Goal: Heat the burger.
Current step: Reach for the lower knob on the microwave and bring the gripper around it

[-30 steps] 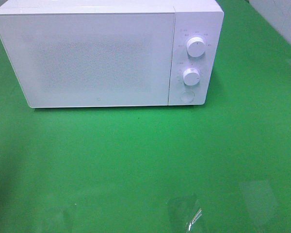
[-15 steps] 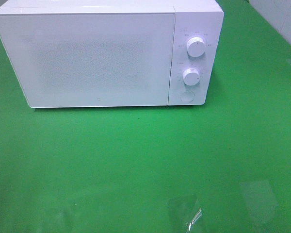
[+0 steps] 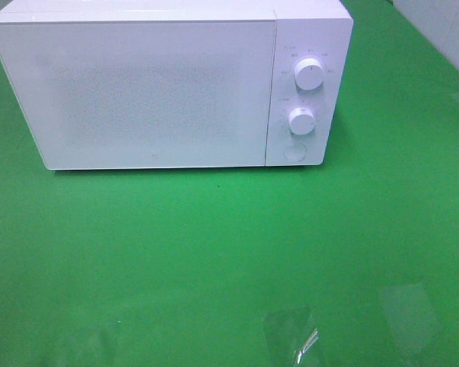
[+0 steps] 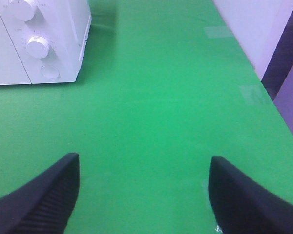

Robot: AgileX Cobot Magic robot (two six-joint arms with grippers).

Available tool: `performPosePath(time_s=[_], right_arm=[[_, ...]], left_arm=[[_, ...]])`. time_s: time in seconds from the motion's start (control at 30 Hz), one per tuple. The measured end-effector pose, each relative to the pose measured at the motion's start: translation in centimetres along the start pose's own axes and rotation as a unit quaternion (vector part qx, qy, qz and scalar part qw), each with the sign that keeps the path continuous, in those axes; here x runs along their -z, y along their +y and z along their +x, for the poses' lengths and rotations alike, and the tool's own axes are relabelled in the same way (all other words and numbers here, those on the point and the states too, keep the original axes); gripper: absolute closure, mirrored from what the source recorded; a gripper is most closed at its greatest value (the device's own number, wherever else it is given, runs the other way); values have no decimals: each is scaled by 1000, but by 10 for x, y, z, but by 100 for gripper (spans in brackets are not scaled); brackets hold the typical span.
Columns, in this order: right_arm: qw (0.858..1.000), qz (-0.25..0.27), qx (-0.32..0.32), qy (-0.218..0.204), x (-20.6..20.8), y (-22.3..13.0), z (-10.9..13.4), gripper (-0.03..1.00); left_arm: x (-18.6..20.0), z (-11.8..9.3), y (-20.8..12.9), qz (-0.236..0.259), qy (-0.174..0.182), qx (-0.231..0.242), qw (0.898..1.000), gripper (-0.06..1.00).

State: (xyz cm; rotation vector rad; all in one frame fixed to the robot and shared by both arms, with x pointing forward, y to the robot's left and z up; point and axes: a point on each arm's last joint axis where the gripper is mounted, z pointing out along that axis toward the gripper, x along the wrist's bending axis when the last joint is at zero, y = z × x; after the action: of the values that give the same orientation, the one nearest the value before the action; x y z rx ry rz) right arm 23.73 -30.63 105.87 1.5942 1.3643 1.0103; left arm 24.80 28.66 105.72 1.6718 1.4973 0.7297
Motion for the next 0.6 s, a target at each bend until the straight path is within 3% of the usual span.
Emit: performPosePath(time_s=[0.27, 0.6], right_arm=[[1000, 0, 0, 0, 0, 0, 0, 26], [1000, 0, 0, 0, 0, 0, 0, 26]], left_arm=[[15, -3, -10, -58, -1, -8, 998, -4], [16, -3, -11, -60, -1, -9, 998, -4]])
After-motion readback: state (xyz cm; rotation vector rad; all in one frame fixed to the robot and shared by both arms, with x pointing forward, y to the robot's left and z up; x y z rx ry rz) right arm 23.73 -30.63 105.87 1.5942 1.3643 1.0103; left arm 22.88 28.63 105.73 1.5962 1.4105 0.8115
